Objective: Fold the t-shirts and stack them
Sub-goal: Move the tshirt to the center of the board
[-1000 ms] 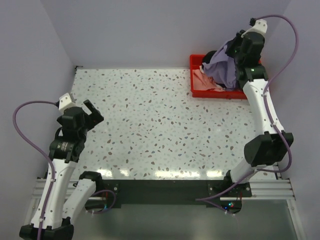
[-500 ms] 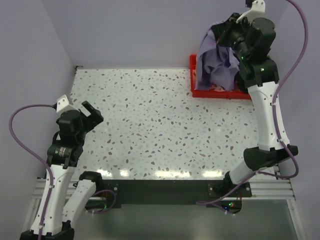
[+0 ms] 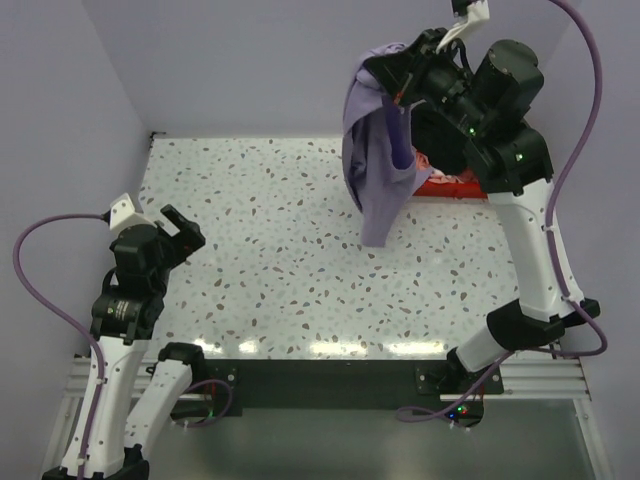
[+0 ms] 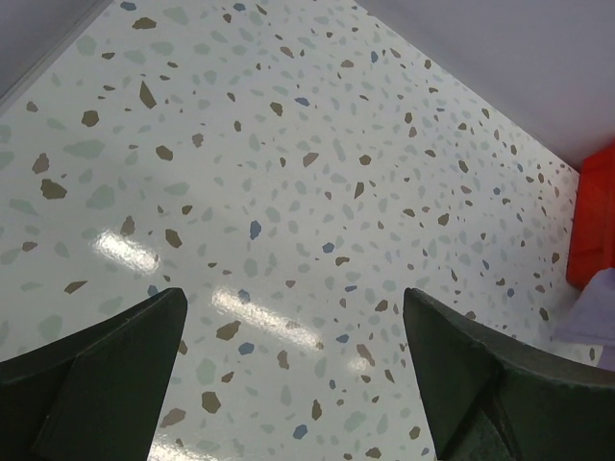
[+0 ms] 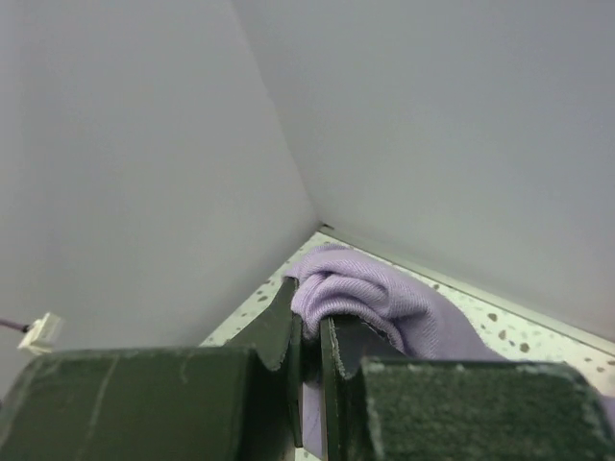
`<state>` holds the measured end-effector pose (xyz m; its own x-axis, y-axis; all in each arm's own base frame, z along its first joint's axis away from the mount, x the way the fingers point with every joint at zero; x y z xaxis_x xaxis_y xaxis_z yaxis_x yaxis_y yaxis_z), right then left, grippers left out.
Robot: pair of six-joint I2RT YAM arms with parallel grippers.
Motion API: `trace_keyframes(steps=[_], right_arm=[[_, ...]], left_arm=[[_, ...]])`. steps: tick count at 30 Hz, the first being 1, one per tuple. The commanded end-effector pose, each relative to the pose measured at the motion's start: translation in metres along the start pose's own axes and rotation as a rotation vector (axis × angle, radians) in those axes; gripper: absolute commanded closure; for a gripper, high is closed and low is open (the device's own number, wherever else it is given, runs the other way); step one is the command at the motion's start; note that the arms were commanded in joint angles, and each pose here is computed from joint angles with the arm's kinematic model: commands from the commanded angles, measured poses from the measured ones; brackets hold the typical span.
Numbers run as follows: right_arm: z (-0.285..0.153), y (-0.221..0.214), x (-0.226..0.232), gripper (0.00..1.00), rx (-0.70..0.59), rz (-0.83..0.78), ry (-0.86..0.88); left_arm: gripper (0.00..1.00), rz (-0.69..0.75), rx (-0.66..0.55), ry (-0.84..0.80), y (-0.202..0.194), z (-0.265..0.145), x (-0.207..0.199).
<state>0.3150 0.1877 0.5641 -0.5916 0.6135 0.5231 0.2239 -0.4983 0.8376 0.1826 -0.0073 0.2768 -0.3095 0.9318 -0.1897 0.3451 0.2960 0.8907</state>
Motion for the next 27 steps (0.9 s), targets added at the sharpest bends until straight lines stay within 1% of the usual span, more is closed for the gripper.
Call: trace_keyframes(steps=[1, 2, 7, 10, 11, 13, 15, 16, 17, 18, 19, 20, 21, 22, 23, 25, 26, 27], right_arm=[[-0.012, 0.021, 0.049, 1.00, -0.062, 0.004, 0.178], [-0.012, 0.020, 0.058, 1.00, -0.058, 0.007, 0.209], [-0.009, 0.012, 0.070, 1.00, -0.048, 0.022, 0.244], [-0.008, 0.007, 0.061, 1.00, -0.050, 0.015, 0.194], [-0.010, 0.003, 0.051, 1.00, -0.060, 0.014, 0.136], [-0.014, -0.006, 0.039, 1.00, -0.062, 0.003, 0.082], [-0.019, -0.027, 0.016, 1.00, -0.047, 0.005, -0.007], [-0.021, -0.035, 0.005, 1.00, -0.037, -0.011, -0.053], [-0.027, -0.055, -0.012, 1.00, 0.002, -0.013, -0.118], [-0.029, -0.065, -0.026, 1.00, 0.000, -0.014, -0.187], [-0.033, -0.076, -0.036, 1.00, 0.009, -0.014, -0.224], [-0.035, -0.105, -0.060, 1.00, 0.057, -0.012, -0.287], [-0.044, -0.112, -0.067, 1.00, 0.059, -0.010, -0.320], [-0.049, -0.122, -0.080, 1.00, 0.061, 0.001, -0.377], [-0.057, -0.149, -0.104, 1.00, 0.110, 0.008, -0.456], [-0.070, -0.160, -0.124, 1.00, 0.079, 0.020, -0.545], [-0.080, -0.183, -0.141, 1.00, 0.121, 0.018, -0.599], [-0.085, -0.191, -0.149, 1.00, 0.132, 0.017, -0.629]], left_arm=[[0.00, -0.030, -0.034, -0.006, 0.012, -0.006, -0.001], [0.00, -0.031, -0.035, -0.008, 0.012, -0.007, -0.002], [0.00, -0.031, -0.032, -0.003, 0.014, -0.007, -0.002], [0.00, -0.034, -0.015, -0.002, 0.011, -0.004, -0.002], [0.00, -0.039, -0.006, -0.005, 0.009, -0.003, -0.003], [0.00, -0.041, 0.022, -0.013, 0.002, 0.002, -0.005], [0.00, -0.044, 0.036, -0.031, -0.002, 0.006, -0.008], [0.00, -0.039, 0.065, -0.057, -0.009, 0.009, -0.011], [0.00, -0.045, 0.081, -0.079, -0.013, 0.012, -0.014], [0.00, -0.044, 0.101, -0.104, -0.021, 0.019, -0.018], [0.00, -0.045, 0.132, -0.172, -0.028, 0.020, -0.025], [0.00, -0.045, 0.153, -0.207, -0.034, 0.023, -0.030], [0.00, -0.044, 0.185, -0.232, -0.046, 0.032, -0.032], [0.00, -0.047, 0.223, -0.295, -0.055, 0.032, -0.039], [0.00, -0.043, 0.241, -0.318, -0.060, 0.035, -0.041], [0.00, -0.039, 0.305, -0.328, -0.079, 0.044, -0.042], [0.00, -0.037, 0.325, -0.323, -0.085, 0.047, -0.041], [0.00, -0.033, 0.360, -0.316, -0.096, 0.054, -0.040]])
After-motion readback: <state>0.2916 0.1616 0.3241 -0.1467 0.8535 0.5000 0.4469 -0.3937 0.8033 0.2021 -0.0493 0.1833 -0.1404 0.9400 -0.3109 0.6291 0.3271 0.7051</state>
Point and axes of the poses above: each gripper's point midway between its finger pads, its own z axis out along the fingers, its own x axis along the line the jaws close on, y = z × x, the point moved 6 cm from there along -z, back along the fingers, and after that the axes turned 14 degrees about z, right-handed, at the moved point
